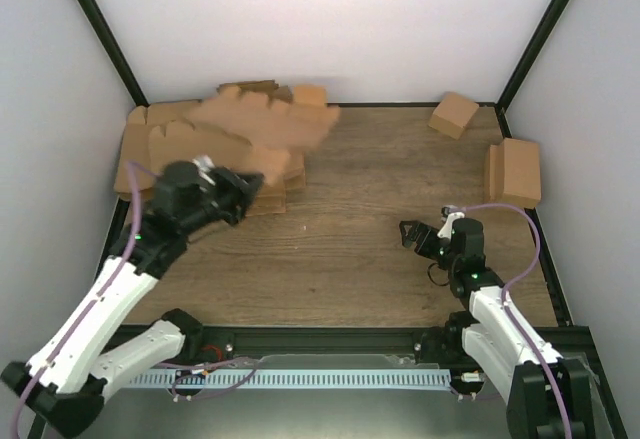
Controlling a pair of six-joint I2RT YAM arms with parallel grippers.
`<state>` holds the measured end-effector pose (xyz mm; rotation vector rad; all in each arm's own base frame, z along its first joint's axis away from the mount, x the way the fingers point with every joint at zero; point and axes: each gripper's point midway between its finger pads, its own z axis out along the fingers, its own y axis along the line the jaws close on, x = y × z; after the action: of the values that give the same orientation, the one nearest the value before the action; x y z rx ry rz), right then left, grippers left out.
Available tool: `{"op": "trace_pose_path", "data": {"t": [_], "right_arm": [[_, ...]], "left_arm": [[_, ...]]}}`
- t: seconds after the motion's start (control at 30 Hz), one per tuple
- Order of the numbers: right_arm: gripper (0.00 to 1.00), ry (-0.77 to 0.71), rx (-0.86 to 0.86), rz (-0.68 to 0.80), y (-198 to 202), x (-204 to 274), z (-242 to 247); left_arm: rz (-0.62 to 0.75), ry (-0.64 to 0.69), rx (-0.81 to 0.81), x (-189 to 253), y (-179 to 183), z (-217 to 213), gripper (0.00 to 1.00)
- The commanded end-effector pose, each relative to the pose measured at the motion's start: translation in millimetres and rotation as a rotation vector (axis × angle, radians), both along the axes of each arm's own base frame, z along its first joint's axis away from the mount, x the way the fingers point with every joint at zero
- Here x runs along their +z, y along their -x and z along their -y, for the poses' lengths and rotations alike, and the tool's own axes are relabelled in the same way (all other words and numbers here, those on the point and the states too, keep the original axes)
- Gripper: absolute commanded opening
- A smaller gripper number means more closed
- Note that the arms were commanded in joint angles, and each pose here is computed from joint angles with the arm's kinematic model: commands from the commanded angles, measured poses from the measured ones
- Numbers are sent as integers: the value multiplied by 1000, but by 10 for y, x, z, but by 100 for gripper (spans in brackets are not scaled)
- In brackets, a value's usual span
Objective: Fold the paper box
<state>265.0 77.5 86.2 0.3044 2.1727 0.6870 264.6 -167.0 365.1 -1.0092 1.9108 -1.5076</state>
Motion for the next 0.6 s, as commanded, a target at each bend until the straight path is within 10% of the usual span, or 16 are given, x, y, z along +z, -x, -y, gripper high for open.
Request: {"op": "trace_pose_path", "data": {"t": [0.0, 0.1, 0.13, 0.57], "right_arm": [[100, -5, -6, 18, -87, 139, -14], [100, -3, -6, 4, -99, 117, -14], [100, -3, -7, 0, -103, 111, -15], [100, -173, 170, -261, -203, -12, -442]], "left_arm": [[-211, -55, -115, -940, 307, 487, 16], [-346, -168, -113, -1323, 570, 571, 92], [-349, -213, -115, -1359, 599, 558, 99], [115, -906, -17, -594, -106, -590, 100]]}}
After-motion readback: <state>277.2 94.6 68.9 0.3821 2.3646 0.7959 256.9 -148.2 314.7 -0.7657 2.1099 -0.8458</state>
